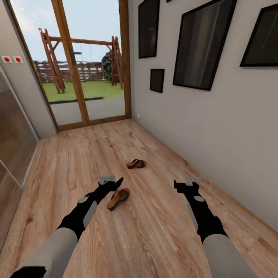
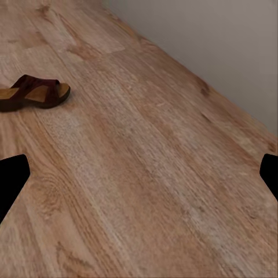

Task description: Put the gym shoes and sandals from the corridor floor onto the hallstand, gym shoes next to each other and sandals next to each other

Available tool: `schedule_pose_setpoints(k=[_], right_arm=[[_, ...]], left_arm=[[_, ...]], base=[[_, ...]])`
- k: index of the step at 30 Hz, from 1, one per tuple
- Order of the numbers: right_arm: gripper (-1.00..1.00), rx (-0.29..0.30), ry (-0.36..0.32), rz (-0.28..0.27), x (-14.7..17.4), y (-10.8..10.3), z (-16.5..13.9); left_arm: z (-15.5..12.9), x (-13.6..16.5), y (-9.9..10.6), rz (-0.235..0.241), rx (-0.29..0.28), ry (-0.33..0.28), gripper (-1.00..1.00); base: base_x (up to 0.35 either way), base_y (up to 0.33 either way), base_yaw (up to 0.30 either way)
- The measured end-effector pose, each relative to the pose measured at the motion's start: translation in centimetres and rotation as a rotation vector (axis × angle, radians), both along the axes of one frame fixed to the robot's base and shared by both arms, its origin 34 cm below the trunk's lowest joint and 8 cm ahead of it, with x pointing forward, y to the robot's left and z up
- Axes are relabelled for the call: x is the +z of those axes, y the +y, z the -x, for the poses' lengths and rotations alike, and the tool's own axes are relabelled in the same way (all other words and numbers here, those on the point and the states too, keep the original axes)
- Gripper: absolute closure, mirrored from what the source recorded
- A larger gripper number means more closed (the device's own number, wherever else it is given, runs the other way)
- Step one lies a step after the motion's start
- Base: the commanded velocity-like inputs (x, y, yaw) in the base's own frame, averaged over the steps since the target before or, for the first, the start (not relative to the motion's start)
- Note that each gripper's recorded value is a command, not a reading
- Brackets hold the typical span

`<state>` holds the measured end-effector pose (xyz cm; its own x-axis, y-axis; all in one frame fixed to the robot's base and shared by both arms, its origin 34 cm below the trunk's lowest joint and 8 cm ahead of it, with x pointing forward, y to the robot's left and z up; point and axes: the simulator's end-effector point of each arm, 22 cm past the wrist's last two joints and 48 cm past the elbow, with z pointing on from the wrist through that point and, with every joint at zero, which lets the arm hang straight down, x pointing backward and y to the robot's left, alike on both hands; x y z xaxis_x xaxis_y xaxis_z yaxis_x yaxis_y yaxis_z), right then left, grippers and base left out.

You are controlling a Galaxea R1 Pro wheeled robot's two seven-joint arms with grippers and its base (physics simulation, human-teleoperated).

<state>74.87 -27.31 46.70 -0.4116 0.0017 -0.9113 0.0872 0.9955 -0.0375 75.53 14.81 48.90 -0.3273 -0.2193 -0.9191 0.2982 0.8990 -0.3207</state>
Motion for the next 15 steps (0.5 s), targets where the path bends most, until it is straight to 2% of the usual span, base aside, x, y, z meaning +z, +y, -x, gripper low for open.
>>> schedule_pose_setpoints(k=[15], right_arm=[[-1.0, 0.0, 0.0, 0.0, 0.0, -0.01, 0.0]], left_arm=[[0.0, 0.0, 0.0, 0.0, 0.0, 0.0, -1.0]], base=[[0.18, 0.286, 0.0]])
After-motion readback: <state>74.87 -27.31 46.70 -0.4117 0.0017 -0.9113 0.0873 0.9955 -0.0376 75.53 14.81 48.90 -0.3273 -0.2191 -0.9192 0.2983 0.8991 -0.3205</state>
